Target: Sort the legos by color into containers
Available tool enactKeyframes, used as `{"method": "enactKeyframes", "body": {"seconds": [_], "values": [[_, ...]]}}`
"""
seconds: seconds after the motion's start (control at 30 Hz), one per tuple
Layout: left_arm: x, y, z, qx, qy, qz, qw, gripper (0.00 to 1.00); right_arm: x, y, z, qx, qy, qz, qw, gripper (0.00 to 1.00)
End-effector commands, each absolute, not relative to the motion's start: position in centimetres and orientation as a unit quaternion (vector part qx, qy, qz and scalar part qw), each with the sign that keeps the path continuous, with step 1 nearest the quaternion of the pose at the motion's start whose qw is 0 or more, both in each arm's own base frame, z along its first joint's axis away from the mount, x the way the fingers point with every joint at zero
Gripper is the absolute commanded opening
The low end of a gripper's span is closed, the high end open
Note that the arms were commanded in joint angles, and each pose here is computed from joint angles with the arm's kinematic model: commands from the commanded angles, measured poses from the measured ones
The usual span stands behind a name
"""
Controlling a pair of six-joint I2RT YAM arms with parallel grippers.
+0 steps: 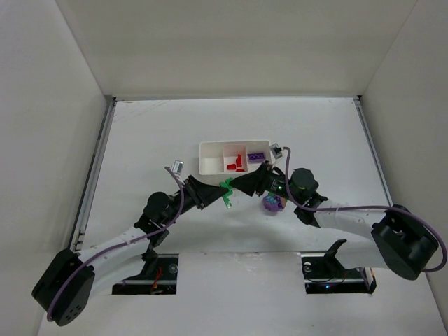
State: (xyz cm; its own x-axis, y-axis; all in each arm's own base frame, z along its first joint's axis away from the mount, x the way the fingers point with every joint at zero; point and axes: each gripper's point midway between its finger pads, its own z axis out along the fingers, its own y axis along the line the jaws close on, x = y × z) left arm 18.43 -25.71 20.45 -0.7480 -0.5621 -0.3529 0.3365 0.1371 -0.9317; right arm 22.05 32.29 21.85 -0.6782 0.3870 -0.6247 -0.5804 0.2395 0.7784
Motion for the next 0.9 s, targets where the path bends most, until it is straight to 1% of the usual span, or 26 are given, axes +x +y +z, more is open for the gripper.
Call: {"method": "enactKeyframes", "body": {"seconds": [0.0, 0.13, 0.27, 0.4, 0.5, 0.63, 0.87], "values": [[17.7, -25.9, 22.3, -0.061, 0.643, -0.676, 0.356, 0.13, 22.2, 32.7, 25.8, -0.087, 0.629, 0.644, 0.427, 0.64], [17.6, -26.0, 22.2, -0.061, 0.643, -0.676, 0.355, 0.13, 22.3, 33.4, 25.5, -0.090, 0.630, 0.652, 0.411, 0.56], [17.6, -25.9, 22.4, -0.061, 0.640, -0.678, 0.357, 0.13, 22.1, 33.8, 25.1, -0.087, 0.632, 0.664, 0.390, 0.54], [17.7, -25.8, 22.5, -0.062, 0.640, -0.677, 0.358, 0.13, 22.1, 33.7, 25.1, -0.086, 0.629, 0.668, 0.389, 0.42], [17.7, -25.7, 22.5, -0.062, 0.640, -0.677, 0.359, 0.13, 22.4, 33.2, 25.4, -0.078, 0.627, 0.665, 0.398, 0.36], [17.6, -25.5, 22.2, -0.063, 0.640, -0.677, 0.358, 0.13, 23.7, 31.9, 25.8, -0.061, 0.626, 0.657, 0.416, 0.33], [17.8, -24.5, 21.7, -0.075, 0.640, -0.672, 0.364, 0.12, 26.2, 29.9, 26.5, -0.043, 0.629, 0.637, 0.443, 0.33]]}}
